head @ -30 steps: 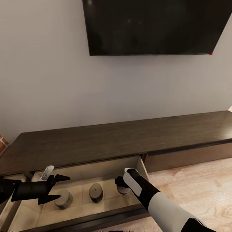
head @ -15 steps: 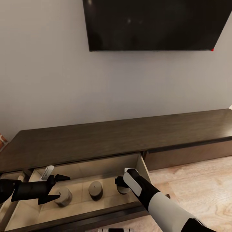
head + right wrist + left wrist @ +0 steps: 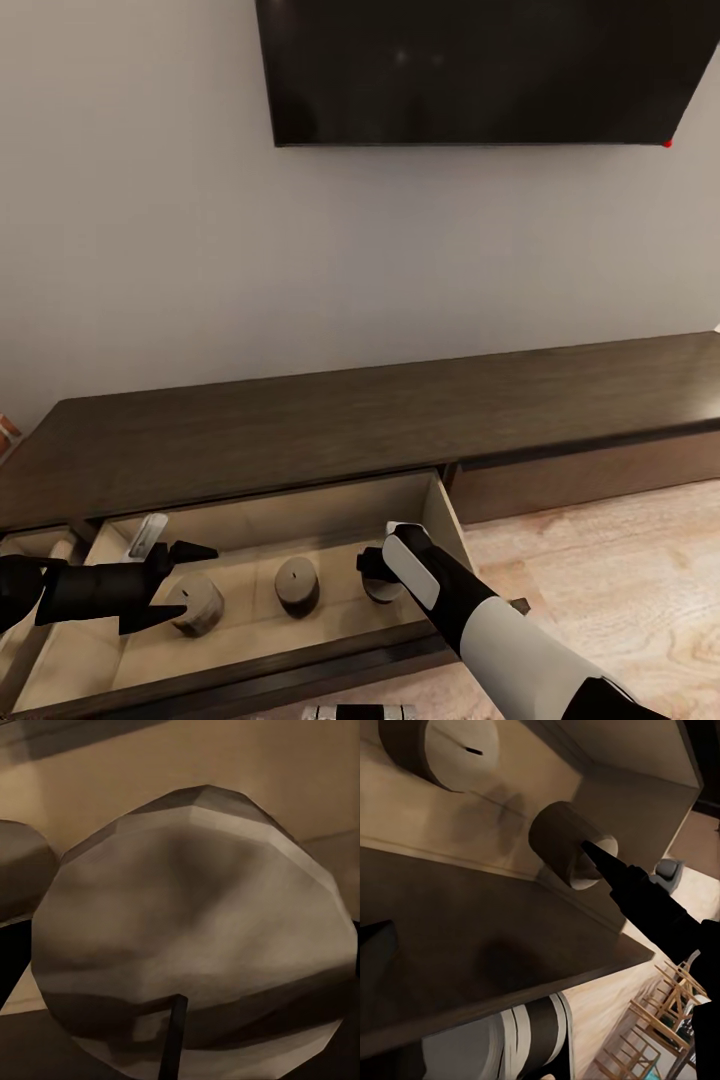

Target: Place each of the two pumpkins and all three candles from the living room inside a cabinet in the living room (use any cabinet), then make sure every cabinet is closed, and position the cauldron so it is next to a table in the living room.

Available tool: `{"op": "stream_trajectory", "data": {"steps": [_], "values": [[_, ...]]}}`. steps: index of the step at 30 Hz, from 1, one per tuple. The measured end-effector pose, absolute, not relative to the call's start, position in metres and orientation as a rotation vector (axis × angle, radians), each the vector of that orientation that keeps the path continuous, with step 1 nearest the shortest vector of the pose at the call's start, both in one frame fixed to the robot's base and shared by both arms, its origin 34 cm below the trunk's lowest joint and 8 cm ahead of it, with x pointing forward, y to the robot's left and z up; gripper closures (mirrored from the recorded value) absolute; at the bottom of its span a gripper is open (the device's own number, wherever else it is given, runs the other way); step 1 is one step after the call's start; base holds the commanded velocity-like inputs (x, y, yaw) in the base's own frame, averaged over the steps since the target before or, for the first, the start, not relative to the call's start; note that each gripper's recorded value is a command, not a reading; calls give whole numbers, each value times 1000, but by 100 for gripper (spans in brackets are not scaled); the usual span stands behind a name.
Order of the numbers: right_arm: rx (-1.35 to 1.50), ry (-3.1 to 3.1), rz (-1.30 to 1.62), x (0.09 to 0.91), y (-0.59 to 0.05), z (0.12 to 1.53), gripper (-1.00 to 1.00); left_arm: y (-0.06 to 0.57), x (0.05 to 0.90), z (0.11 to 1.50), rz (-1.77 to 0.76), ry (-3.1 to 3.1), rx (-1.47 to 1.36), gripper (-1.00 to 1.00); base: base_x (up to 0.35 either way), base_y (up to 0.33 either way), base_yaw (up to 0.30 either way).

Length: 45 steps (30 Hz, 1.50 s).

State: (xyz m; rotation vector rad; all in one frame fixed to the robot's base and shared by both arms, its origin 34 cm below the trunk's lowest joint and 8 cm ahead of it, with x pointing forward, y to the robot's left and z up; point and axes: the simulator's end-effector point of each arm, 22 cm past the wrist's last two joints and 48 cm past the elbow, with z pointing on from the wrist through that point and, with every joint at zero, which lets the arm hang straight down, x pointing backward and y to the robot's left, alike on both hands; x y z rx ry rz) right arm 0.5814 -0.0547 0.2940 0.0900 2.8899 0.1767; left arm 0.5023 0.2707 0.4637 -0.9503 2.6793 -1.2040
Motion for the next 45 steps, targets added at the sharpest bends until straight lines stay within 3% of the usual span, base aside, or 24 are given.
{"op": "stream_trajectory", "data": {"steps": [20,21,45], "values": [[90,2892,176,581,-55,292,100,271,502,462,-1202,2683,-954,-100,0,0,0],[90,2892,176,581,-55,292,-100,271,502,462,-1203,2682,-954,-100,0,0,0],[104,2872,177,586,-55,294,-100,270,502,462,-1206,2681,-954,-100,0,0,0]]}}
